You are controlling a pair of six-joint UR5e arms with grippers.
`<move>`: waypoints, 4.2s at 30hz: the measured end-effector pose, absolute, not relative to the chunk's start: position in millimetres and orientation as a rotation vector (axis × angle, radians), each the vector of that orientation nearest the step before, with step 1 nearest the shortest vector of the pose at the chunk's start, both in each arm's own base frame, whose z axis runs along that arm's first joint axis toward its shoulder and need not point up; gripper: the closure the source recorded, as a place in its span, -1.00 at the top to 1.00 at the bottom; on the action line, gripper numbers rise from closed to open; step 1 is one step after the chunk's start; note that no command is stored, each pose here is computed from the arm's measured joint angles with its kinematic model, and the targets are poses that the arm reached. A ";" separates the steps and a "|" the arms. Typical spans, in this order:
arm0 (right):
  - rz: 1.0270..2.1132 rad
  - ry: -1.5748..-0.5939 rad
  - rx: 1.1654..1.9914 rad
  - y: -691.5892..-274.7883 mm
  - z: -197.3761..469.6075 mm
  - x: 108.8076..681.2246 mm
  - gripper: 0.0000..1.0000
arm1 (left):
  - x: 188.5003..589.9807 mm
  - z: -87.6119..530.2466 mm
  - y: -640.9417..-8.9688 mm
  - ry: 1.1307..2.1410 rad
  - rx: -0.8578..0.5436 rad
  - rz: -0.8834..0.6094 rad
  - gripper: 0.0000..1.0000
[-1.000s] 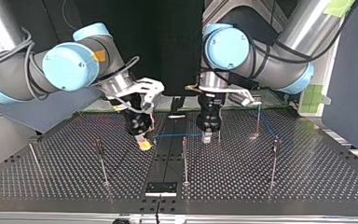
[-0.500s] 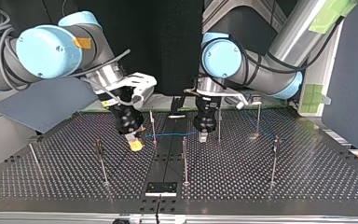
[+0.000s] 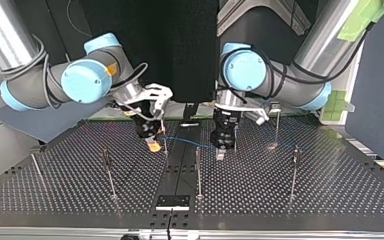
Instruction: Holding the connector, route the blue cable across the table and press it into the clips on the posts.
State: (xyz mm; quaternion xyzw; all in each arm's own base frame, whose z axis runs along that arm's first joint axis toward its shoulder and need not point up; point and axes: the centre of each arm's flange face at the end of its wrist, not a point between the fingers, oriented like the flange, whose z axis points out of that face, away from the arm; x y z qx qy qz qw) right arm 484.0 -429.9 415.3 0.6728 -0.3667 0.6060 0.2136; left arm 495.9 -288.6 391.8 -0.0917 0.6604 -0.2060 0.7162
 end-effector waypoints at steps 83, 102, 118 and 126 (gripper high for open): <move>1.738 -1.023 1.785 -497.0 425.6 435.8 -1.00 | 445.9 433.3 -294.6 1.609 -0.096 -0.490 1.00; 1.752 -1.022 1.766 -500.7 435.2 433.2 -1.00 | 416.7 445.7 -362.4 1.575 0.007 -0.502 1.00; 1.758 -1.021 1.745 -503.9 443.2 428.1 -1.00 | 447.3 441.6 -393.0 1.612 0.019 -0.403 1.00; 1.759 -1.022 1.744 -504.2 443.6 428.1 -1.00 | 474.7 441.1 -403.8 1.591 -0.001 -0.375 1.00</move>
